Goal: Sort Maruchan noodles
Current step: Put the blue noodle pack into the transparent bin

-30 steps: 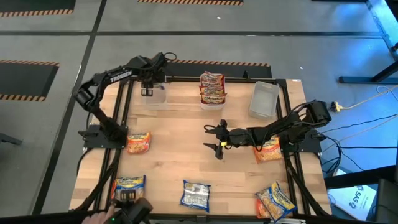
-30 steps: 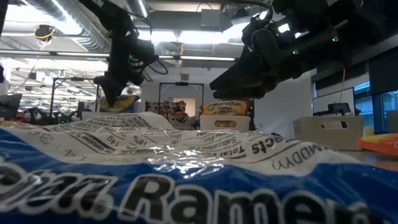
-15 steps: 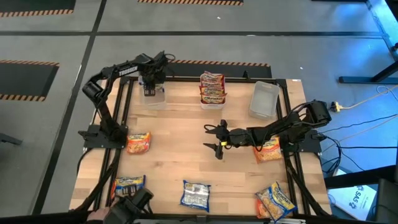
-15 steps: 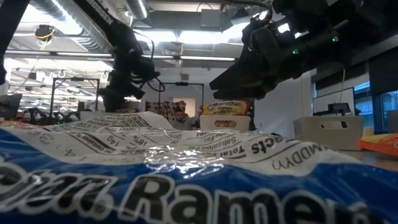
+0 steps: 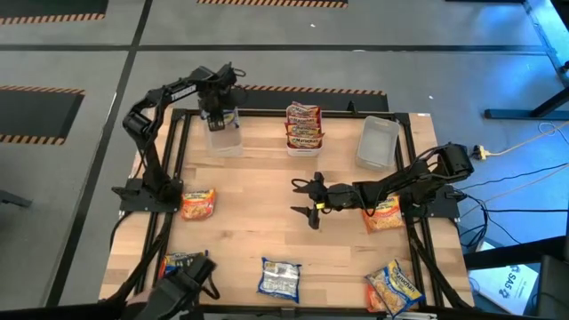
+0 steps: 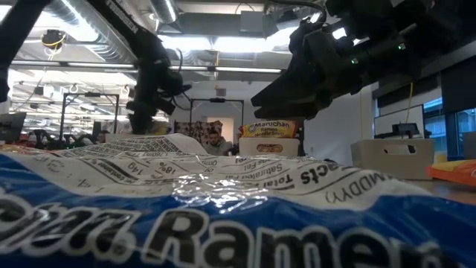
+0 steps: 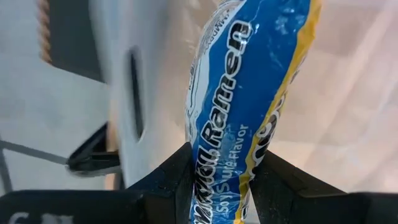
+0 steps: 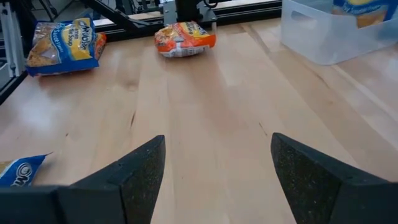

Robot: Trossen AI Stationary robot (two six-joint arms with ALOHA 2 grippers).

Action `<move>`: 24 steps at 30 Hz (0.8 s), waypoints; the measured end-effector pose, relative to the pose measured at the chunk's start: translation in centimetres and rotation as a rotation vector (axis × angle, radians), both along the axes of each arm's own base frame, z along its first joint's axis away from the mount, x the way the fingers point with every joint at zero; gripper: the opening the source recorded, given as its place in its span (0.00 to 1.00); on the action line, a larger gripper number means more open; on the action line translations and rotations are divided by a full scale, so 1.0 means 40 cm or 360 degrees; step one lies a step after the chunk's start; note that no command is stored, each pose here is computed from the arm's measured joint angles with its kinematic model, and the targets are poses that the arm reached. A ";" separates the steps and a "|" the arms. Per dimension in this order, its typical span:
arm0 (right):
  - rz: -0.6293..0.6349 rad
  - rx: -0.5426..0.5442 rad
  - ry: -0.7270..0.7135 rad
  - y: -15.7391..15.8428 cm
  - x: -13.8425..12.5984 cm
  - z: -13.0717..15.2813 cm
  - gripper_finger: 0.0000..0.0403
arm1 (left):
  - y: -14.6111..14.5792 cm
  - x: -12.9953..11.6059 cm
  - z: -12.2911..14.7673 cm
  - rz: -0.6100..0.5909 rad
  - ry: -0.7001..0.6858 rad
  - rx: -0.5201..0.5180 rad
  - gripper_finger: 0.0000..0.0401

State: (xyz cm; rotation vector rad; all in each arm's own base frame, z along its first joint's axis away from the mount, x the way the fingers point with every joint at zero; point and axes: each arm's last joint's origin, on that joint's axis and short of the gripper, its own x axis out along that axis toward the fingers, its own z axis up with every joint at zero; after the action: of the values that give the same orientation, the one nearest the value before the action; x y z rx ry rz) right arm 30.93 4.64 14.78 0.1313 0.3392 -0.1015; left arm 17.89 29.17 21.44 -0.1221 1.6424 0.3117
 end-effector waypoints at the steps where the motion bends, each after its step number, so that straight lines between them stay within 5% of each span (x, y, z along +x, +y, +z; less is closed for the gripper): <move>1: 0.0005 0.0002 0.0000 0.000 0.000 0.000 0.68 | 0.002 0.003 -0.007 -0.0025 0.0027 -0.0032 0.31; 6: 0.0005 0.0002 0.0000 0.000 0.000 0.000 0.68 | 0.028 0.014 -0.005 -0.0027 -0.0005 -0.0115 0.31; 17: 0.0050 0.0017 0.0004 0.002 0.000 0.000 0.68 | 0.071 0.013 0.003 0.0076 0.0064 0.0032 0.31; 24: 0.0060 0.0021 0.0005 0.003 0.000 0.000 0.68 | 0.074 0.015 0.003 0.0060 0.0085 0.0069 0.41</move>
State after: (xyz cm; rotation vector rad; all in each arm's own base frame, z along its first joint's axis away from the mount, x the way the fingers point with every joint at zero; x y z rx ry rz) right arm 30.93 4.76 14.77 0.1375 0.3454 -0.0620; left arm 18.48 32.14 21.57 -0.1128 1.6865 0.3820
